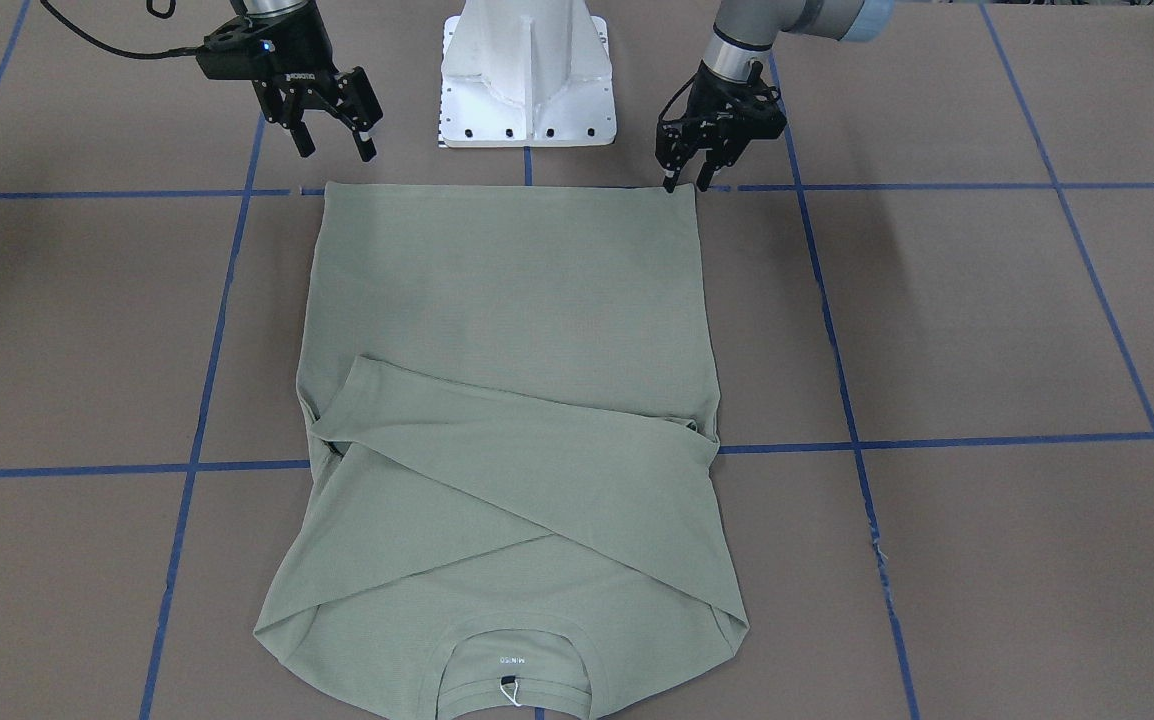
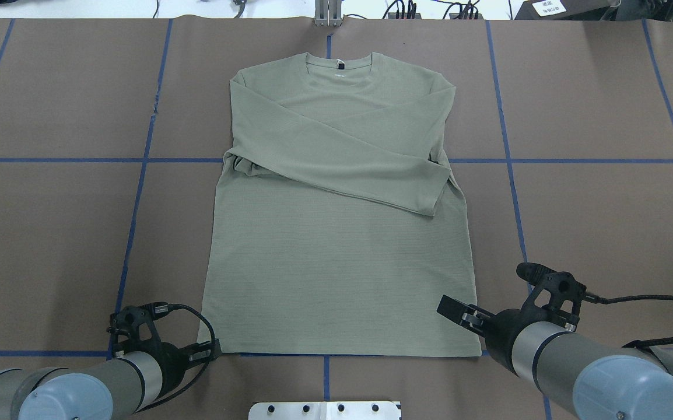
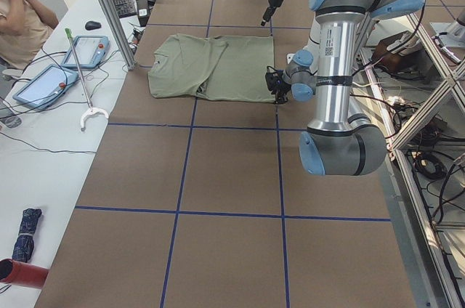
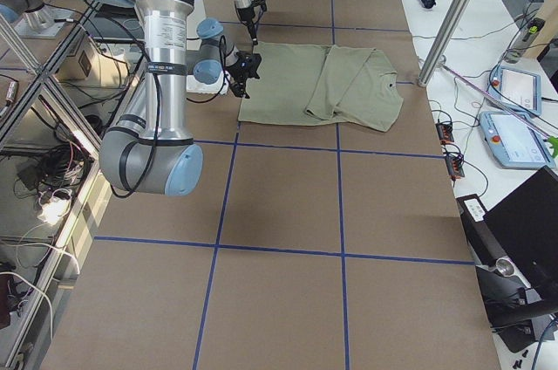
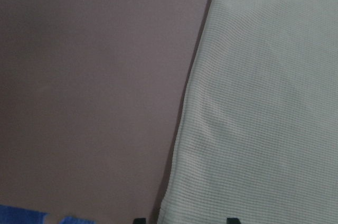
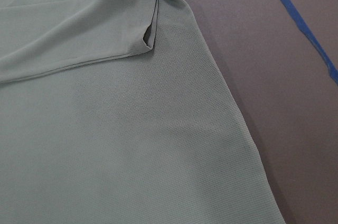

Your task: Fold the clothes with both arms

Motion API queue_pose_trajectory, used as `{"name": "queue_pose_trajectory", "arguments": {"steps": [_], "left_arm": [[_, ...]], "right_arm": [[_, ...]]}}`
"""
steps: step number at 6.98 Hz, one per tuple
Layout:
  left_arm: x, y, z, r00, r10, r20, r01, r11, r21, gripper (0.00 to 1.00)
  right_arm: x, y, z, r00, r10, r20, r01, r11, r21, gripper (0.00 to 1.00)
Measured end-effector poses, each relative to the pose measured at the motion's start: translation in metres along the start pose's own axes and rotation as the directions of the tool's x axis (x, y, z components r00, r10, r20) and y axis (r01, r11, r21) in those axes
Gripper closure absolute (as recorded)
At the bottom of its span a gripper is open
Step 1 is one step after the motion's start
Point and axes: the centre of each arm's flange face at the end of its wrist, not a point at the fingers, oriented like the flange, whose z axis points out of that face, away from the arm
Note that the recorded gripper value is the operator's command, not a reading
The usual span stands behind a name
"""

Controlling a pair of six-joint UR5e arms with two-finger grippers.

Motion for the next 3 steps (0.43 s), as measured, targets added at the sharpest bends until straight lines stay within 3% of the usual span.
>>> {"name": "queue_pose_trajectory", "arguments": {"steps": [2, 3], "left_arm": [[0.0001, 0.0005, 0.0004, 1.0, 0.003, 0.0, -0.003, 1.0, -0.002, 0.87], [-0.0003, 0.0004, 0.0006, 1.0, 0.005, 0.001, -0.005, 1.0, -0.001, 0.87]], "right_arm": [[0.0004, 0.0006, 0.0007, 1.0, -0.001, -0.001, 0.001, 1.0, 0.0, 0.02], [0.0006, 0.0007, 0.0011, 1.0, -0.001, -0.002, 0.001, 1.0, 0.0, 0.02]]}}
